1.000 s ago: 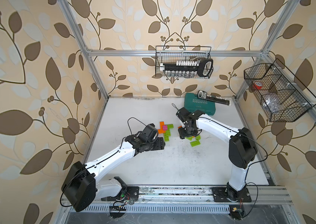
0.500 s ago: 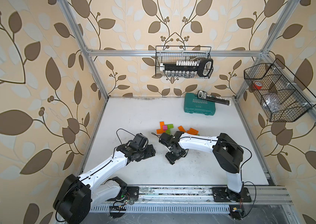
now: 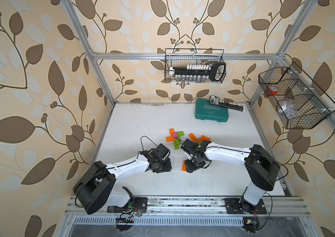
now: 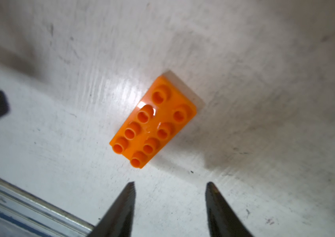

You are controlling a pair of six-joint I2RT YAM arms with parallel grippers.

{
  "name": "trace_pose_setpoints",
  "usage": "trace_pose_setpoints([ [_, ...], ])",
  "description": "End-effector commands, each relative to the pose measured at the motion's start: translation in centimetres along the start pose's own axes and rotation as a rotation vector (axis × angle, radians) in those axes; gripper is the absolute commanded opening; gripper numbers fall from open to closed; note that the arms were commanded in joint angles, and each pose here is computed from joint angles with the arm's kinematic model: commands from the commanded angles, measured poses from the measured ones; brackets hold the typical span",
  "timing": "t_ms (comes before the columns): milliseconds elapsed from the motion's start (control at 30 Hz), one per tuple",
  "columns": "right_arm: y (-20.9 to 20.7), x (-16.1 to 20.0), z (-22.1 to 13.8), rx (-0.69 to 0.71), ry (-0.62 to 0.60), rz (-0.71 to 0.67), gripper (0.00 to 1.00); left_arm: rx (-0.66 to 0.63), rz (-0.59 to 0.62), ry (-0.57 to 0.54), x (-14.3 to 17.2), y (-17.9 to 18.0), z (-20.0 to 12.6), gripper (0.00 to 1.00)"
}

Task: Assemble a small pinwheel with lego
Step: Place the lego brick at the center of the board, then assemble the lego brick at the center of the board.

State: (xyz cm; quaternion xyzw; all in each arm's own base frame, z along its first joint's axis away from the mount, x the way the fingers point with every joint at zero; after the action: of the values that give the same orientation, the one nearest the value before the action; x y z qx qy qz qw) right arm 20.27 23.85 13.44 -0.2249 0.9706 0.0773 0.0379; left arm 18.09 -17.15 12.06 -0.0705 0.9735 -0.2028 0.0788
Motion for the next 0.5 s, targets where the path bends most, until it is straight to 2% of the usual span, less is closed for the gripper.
trace_pose_setpoints([
  [0, -1.3, 0.2, -0.6, -0.074, -0.065, 0.171, 0.42, 0.045, 0.046, -0.044, -1.0, -2.0, 0.5, 0.36],
  [100, -3.0, 0.6, -1.5, -0.08, -0.098, 0.246, 0.37, 0.033, 0.06, -0.025, -1.4, -2.5, 1.9, 0.29],
  [200, -4.0, 0.9, -2.0, -0.096, -0.1, 0.28, 0.35, 0.033, 0.082, -0.005, -1.8, -3.2, 2.7, 0.25],
  [467, -7.0, 1.3, -3.2, -0.041, -0.126, 0.402, 0.35, 0.029, 0.143, 0.057, -0.3, -5.1, 4.7, 0.23],
])
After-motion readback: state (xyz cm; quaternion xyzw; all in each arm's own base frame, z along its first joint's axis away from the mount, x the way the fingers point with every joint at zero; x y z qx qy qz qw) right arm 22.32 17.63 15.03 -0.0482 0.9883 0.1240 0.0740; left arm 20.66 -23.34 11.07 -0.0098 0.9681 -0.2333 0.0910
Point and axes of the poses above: each gripper's point midway between its finger pads, its own z axis out along the fingers, its own y axis along the line the jaws close on, x = y × z, the point moved 10 cm from there along -z, back along the fingers, and after that the axes turned 5 degrees about -z, right-handed, at the moved point
